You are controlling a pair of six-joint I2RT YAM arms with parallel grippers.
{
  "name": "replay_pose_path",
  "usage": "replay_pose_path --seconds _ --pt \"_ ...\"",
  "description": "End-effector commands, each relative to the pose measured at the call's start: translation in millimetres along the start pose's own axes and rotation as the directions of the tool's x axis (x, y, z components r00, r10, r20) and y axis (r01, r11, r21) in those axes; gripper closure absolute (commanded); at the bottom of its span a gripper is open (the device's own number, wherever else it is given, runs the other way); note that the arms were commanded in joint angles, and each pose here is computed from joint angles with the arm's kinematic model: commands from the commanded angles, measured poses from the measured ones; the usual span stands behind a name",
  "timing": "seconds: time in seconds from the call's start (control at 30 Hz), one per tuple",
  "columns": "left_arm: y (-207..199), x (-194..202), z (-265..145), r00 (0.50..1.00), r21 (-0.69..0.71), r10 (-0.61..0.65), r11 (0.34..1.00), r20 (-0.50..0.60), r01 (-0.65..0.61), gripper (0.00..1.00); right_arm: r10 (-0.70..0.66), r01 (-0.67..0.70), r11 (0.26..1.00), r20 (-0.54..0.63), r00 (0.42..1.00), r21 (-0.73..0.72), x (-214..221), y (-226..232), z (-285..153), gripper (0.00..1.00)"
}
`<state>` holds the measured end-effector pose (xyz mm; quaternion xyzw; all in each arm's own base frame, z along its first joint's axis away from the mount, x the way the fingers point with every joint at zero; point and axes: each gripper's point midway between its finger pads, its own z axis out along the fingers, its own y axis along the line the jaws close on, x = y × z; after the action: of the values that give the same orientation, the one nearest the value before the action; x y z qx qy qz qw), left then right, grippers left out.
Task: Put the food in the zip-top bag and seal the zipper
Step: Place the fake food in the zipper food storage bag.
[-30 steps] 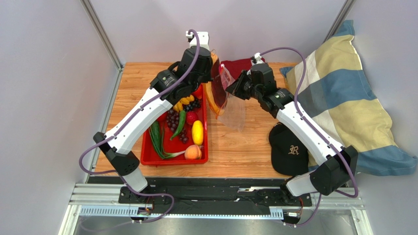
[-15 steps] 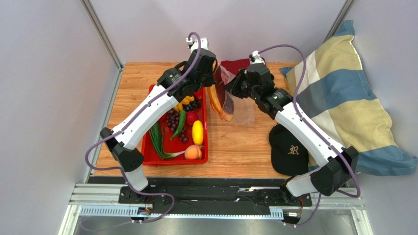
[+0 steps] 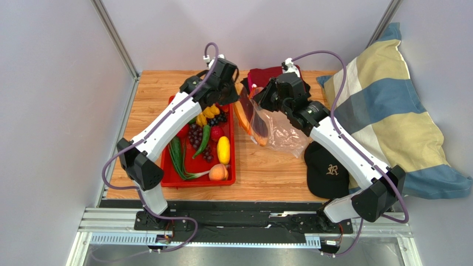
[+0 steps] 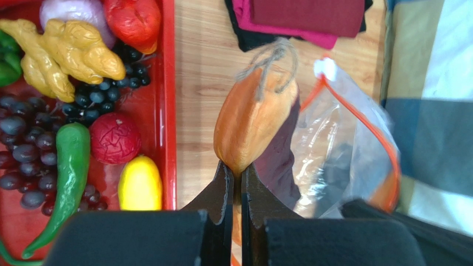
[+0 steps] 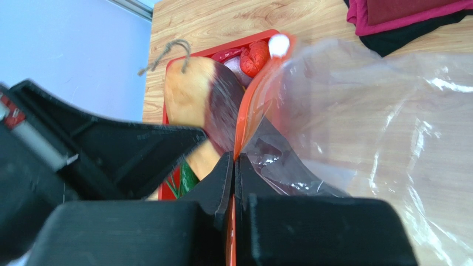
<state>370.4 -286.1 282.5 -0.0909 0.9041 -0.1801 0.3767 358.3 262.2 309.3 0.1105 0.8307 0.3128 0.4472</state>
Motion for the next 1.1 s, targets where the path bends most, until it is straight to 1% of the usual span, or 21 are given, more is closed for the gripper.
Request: replay_pose_path --seconds 0.0,0.03,0.1,0.13,0.2,0.27,0.33,0.4,0.43,0.47,0.5,0.53,0.6,0.63,0.67,0.77,0.8,0.9,0.93,0.97,1.07 --pt "2 -37 -14 0.979 0.128 -0.205 0.971 0.02 0.2 1.0 0.036 -0.028 0.998 0.124 0.992 -0.059 -37 19 -13 1.0" --pt "2 -38 -17 0.977 0.137 -0.212 0.969 0.013 0.208 1.0 0.034 -0.028 0.998 0.115 0.993 -0.049 -34 14 -11 1.0" --pt "1 -36 -19 0.978 0.154 -0.209 0.966 -0.021 0.21 1.0 0.047 -0.041 0.995 0.059 0.997 -0.093 -24 15 -9 1.0" --pt "-2 -32 -20 0.977 0.168 -0.208 0.963 -0.039 0.211 1.0 0.073 -0.064 0.989 0.065 0.995 -0.131 -29 18 -10 1.0" --pt "-8 -23 -20 0.97 0.203 -0.228 0.949 -0.08 0.239 1.0 0.121 -0.114 0.979 0.032 0.992 -0.17 -20 19 -10 1.0" --pt "-9 -22 -22 0.969 0.217 -0.232 0.945 -0.079 0.244 1.0 0.114 -0.108 0.976 0.021 0.993 -0.189 -15 20 -9 1.0" --pt "-12 -30 -22 0.969 0.234 -0.243 0.94 -0.049 0.248 1.0 0.135 -0.128 0.971 0.018 0.991 -0.203 -13 21 -9 1.0" --pt "-23 -38 -27 0.98 0.284 -0.197 0.938 -0.037 0.199 1.0 0.112 -0.112 0.961 -0.014 0.994 -0.251 -7 28 -12 1.0" --pt "-30 -30 -22 0.982 0.305 -0.171 0.934 -0.081 0.188 1.0 0.112 -0.11 0.956 -0.007 0.994 -0.272 -9 32 -12 1.0" --pt "-37 -29 -25 0.986 0.331 -0.139 0.93 -0.094 0.162 1.0 0.108 -0.104 0.951 -0.004 0.994 -0.292 -11 36 -13 1.0" --pt "-40 -21 -24 0.985 0.337 -0.119 0.929 -0.125 0.155 1.0 0.072 -0.065 0.944 0.012 0.997 -0.324 -14 42 -13 1.0" --pt "-43 -15 -24 0.984 0.353 -0.101 0.924 -0.15 0.149 1.0 0.056 -0.053 0.937 -0.002 0.998 -0.345 -11 47 -15 1.0" --pt "-42 0 -19 0.977 0.346 -0.087 0.926 -0.195 0.152 1.0 0.046 -0.04 0.932 0.008 0.999 -0.36 -9 46 -12 1.0" --pt "-47 10 -22 0.967 0.372 -0.072 0.914 -0.243 0.161 1.0 0.033 -0.028 0.929 0.007 0.999 -0.369 -5 45 -11 1.0" --pt "-46 18 -20 0.96 0.366 -0.069 0.915 -0.273 0.17 1.0 0.03 -0.022 0.928 0.014 0.999 -0.372 -5 44 -10 1.0" --pt "-42 37 -19 0.943 0.346 -0.06 0.921 -0.328 0.179 1.0 0.038 -0.02 0.93 0.044 0.998 -0.367 -9 41 -7 1.0" --pt "-40 41 -19 0.941 0.34 -0.05 0.925 -0.335 0.17 1.0 0.038 -0.014 0.927 0.056 0.998 -0.374 -12 43 -8 1.0" --pt "-40 51 -13 0.944 0.341 0.048 0.938 -0.325 0.069 1.0 0.026 0.003 0.919 0.07 0.997 -0.393 -17 50 -9 1.0" --pt "-40 50 -13 0.948 0.354 0.095 0.935 -0.305 0.02 1.0 0.017 0.008 0.915 0.06 0.998 -0.404 -15 52 -10 1.0" --pt "-42 48 -14 0.949 0.362 0.11 0.932 -0.295 0.004 1.0 0.005 0.03 0.906 0.081 0.997 -0.422 -19 56 -10 1.0" --pt "-41 51 -16 0.943 0.382 0.157 0.924 -0.295 -0.034 1.0 -0.024 0.059 0.904 0.086 0.996 -0.423 -15 52 -8 1.0"
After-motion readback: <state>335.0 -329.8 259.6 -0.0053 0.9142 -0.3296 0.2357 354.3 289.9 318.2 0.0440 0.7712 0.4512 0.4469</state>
